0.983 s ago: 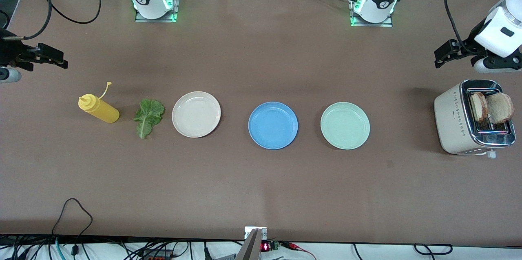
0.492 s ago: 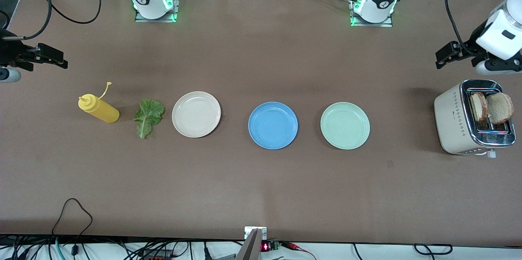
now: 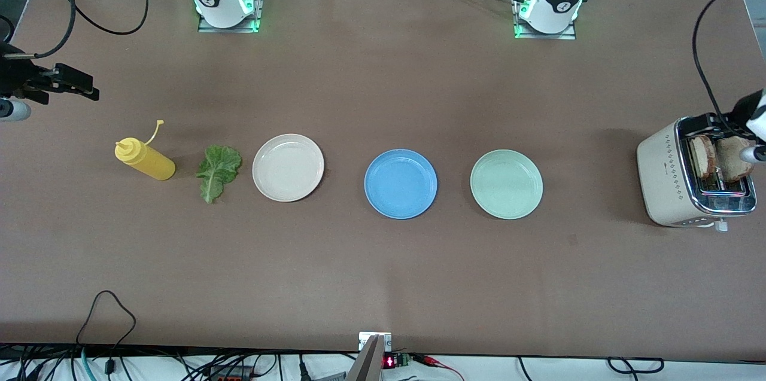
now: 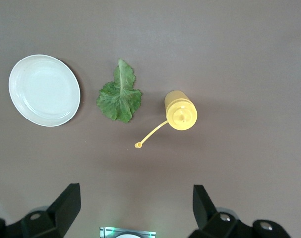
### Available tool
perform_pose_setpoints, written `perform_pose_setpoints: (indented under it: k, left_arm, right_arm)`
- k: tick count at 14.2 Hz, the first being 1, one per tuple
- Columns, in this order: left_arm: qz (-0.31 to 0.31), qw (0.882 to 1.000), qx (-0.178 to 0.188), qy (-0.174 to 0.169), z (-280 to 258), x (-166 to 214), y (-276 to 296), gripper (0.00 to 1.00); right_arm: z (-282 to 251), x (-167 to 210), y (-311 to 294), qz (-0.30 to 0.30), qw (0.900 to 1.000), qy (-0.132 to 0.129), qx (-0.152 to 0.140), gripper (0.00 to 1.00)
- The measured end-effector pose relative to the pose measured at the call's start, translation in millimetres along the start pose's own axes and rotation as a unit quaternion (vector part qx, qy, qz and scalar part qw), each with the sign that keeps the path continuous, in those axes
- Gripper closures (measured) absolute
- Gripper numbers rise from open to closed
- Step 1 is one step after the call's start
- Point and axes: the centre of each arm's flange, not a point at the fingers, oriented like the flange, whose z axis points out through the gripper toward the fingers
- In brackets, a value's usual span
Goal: Make sandwich in blue plate with both arms
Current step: 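Reach the left gripper into the toaster and grasp a bread slice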
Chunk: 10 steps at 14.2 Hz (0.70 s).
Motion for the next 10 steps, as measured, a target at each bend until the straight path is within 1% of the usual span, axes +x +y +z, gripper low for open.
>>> perform_pose_setpoints:
  k: [2, 5, 7, 8, 9, 10]
  left_arm:
    - [0.008, 1.000, -0.004, 0.000, 19.0, 4.2, -21.5, 0.00]
    - [0.018, 1.000, 0.011, -0.011, 36.4, 7.8, -33.3, 0.00]
    - [0.017, 1.000, 0.011, -0.016, 44.2, 8.4, -38.8, 0.05]
    - [0.014, 1.000, 0.010, -0.020, 49.2, 7.9, -43.3, 0.12]
    - [0.010, 1.000, 0.008, -0.025, 55.5, 7.3, -48.9, 0.12]
    - [0.008, 1.000, 0.005, -0.030, 62.6, 7.0, -53.6, 0.15]
  right_arm:
    - [0.0, 0.0, 0.0, 0.000, 1.000, 0.000, 0.000, 0.00]
    - [0.0, 0.0, 0.1, 0.000, 1.000, 0.000, 0.000, 0.00]
    - [0.0, 0.0, 0.0, 0.000, 1.000, 0.000, 0.000, 0.00]
    - [0.0, 0.0, 0.1, 0.000, 1.000, 0.000, 0.000, 0.00]
    - [0.1, 0.0, 0.1, 0.000, 1.000, 0.000, 0.000, 0.00]
    - [0.0, 0.0, 0.1, 0.000, 1.000, 0.000, 0.000, 0.00]
